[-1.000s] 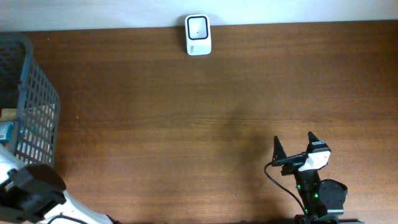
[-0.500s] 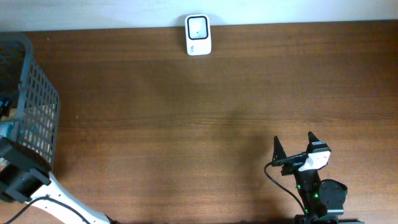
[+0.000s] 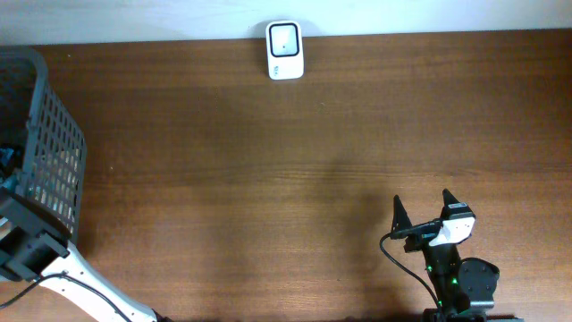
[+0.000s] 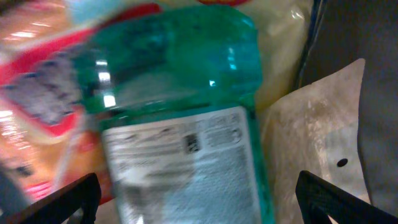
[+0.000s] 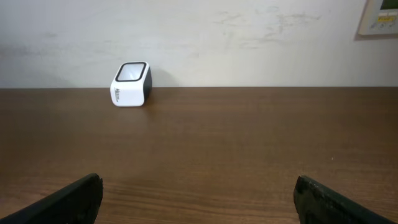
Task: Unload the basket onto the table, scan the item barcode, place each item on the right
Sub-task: 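Grasp the teal mouthwash bottle in the basket with the left gripper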
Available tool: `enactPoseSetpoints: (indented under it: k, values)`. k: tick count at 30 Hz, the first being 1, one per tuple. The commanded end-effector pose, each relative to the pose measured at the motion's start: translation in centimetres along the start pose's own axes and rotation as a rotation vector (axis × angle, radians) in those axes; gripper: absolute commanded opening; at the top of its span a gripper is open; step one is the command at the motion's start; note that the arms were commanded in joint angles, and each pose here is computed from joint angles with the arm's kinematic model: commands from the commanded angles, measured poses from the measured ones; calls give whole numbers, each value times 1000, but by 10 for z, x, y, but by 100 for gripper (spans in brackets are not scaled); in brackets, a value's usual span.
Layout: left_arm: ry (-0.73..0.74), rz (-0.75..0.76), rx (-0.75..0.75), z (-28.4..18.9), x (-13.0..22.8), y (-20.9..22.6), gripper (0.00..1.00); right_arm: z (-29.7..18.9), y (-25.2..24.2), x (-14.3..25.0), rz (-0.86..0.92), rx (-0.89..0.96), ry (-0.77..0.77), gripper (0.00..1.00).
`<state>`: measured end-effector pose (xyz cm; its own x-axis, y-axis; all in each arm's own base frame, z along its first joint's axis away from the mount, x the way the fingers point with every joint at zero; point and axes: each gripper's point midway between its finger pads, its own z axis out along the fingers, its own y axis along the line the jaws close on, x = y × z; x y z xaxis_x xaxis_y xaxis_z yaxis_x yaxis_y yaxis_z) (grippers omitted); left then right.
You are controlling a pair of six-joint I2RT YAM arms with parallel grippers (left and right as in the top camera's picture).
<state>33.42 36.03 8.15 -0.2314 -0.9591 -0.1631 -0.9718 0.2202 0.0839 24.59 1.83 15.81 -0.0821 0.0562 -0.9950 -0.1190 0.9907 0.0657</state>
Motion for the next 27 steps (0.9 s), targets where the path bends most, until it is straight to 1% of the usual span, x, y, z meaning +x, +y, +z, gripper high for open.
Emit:
enactPoseSetpoints:
  k: [1, 4, 5, 6, 8, 9, 11, 13, 14, 22, 27]
  values:
    - [79, -6, 65, 22, 10, -17, 99, 0, 1, 3, 12, -6, 7, 98]
    - [97, -3, 58, 30, 13, -18, 98, 0, 1, 3, 12, -6, 7, 98]
    - [97, -4, 58, 30, 13, -18, 94, 0, 0, 3, 12, -6, 7, 98]
    - [97, -4, 57, 30, 13, -18, 92, 0, 1, 3, 12, -6, 7, 98]
    - [97, -6, 57, 31, 13, -17, 84, 0, 1, 3, 12, -6, 7, 98]
    - [97, -6, 57, 31, 13, -17, 78, 0, 1, 3, 12, -6, 7, 98]
    - [98, -6, 57, 31, 13, -17, 72, 0, 0, 3, 12, -6, 7, 98]
    - [100, -6, 55, 31, 13, -17, 63, 0, 1, 3, 12, -6, 7, 98]
    - [101, -5, 55, 30, 14, -17, 61, 0, 1, 3, 12, -6, 7, 98]
    - [109, -4, 50, 28, 15, -15, 59, 0, 1, 3, 12, -6, 7, 98]
    - [98, -6, 60, 13, 12, -15, 59, 0, 1, 3, 12, -6, 7, 99]
